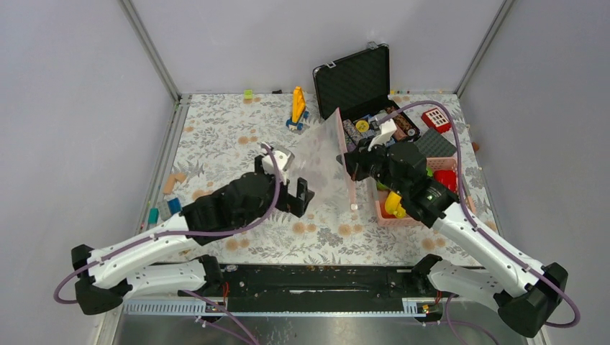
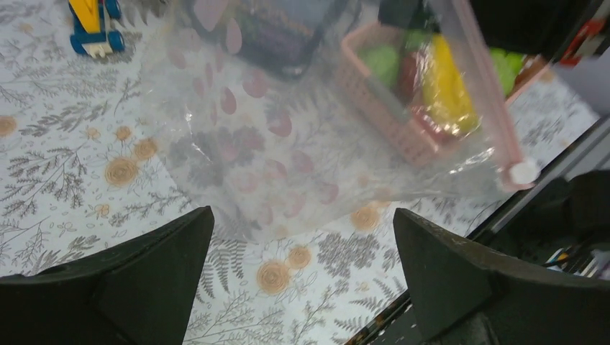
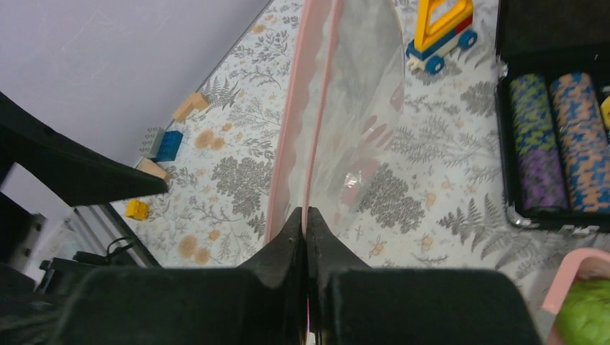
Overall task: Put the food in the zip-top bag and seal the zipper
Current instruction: Open the zipper of the food storage bag at the center of the board.
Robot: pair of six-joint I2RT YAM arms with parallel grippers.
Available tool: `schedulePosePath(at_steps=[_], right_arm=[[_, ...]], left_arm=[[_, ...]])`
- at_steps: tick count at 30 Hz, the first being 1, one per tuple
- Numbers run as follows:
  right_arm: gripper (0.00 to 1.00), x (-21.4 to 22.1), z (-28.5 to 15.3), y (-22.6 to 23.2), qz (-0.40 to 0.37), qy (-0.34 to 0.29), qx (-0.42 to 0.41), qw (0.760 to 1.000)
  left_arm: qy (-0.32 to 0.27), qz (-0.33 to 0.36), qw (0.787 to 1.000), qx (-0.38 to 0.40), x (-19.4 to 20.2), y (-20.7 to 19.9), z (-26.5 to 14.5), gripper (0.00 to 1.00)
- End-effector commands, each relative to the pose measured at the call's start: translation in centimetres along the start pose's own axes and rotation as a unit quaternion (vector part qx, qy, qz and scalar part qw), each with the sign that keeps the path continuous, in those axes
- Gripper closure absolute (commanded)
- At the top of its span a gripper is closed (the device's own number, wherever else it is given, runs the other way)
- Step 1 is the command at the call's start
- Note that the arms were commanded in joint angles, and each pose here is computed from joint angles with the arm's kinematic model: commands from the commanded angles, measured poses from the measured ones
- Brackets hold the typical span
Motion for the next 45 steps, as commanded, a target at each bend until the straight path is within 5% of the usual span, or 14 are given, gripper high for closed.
schedulePosePath(at_steps=[1,7,45], right_arm=[[1.00,-1.9,-0.4,0.7,-0.087,-0.031,-0.014,0.996],[1.00,0.3,0.3,2.3,-0.163,-0.001,-0.052,0.985],[1.00,-0.5,-0.4,3.1,-0.161,-0.028,0.004,0.986]], left_arm=[[-0.101,-0.082,0.991,0.000,-5.1,-0.8,-2.4,0.01],[-0.148,-0.148,0.978,-0.013,-7.6,-1.6,-2.0,0.01],[-0.094,-0.181,0.972,-0.116,-6.5,-2.3,2.8,0.01]])
Point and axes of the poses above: each gripper's point midway between its finger pads, its own z axis out along the fingers, its own y axis along the line the jaws close on, x = y × z, the point moved 8 cm from there along -z, back along the fingers, and after that the axes turned 7 degrees about -z, right-handed, at the moved point
